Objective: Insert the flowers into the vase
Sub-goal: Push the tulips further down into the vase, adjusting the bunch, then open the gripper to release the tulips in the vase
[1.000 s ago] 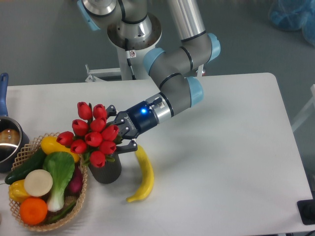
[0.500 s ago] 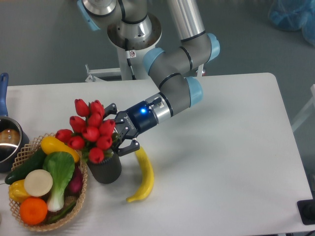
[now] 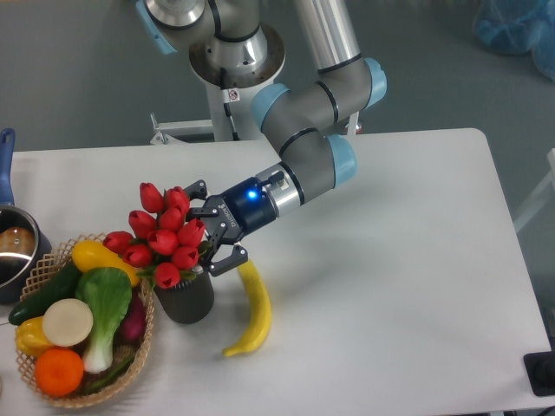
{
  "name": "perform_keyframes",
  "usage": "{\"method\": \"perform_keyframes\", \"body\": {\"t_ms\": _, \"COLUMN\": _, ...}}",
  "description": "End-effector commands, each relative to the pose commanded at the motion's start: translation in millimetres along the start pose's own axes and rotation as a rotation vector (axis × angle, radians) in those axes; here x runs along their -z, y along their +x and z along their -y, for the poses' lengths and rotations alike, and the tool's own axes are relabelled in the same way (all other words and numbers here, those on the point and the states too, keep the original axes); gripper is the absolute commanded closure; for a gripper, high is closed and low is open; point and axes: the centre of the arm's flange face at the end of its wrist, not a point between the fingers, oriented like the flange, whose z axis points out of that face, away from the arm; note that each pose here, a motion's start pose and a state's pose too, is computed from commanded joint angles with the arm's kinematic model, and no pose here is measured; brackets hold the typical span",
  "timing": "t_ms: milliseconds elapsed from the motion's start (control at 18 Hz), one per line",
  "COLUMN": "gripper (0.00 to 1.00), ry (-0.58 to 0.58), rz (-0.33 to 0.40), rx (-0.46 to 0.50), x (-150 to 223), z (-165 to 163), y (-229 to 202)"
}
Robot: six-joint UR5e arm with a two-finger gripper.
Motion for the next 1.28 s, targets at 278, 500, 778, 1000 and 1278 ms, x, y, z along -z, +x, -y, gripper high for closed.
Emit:
{"method": "perform_keyframes", "body": {"t_ms": 278, "gripper": 0.21, "ry": 0.0, "rz": 0.0, "rx": -0.002, "x": 0.0, "z": 0.8, "y": 0.2}}
{"method": "perform_keyframes", "body": {"t_ms": 500, "gripper": 0.01, "ry": 0.0, "rz": 0.0, "rx": -0.002, "x": 0.0, "z": 1.0, "y": 0.9}}
{"method": "perform_keyframes", "body": {"t_ms": 778, "gripper": 0.0, "ry": -0.001, "rz": 0.003, "rx": -0.006, "x": 1.7, "z": 2.9, "y": 1.9}}
{"method": "perform_keyframes", "body": {"t_ms": 1000, "gripper": 0.0, "ry": -0.053, "rz": 0.008, "rx": -0.01, "x": 3.6, "z": 2.4, "y": 5.5}}
{"method": "perform_keyframes", "body": {"t_ms": 1278, "gripper": 0.0, "ry": -0.111, "rz": 0.014, "rx": -0.014, "x": 5.9, "z": 3.1, "y": 7.2}}
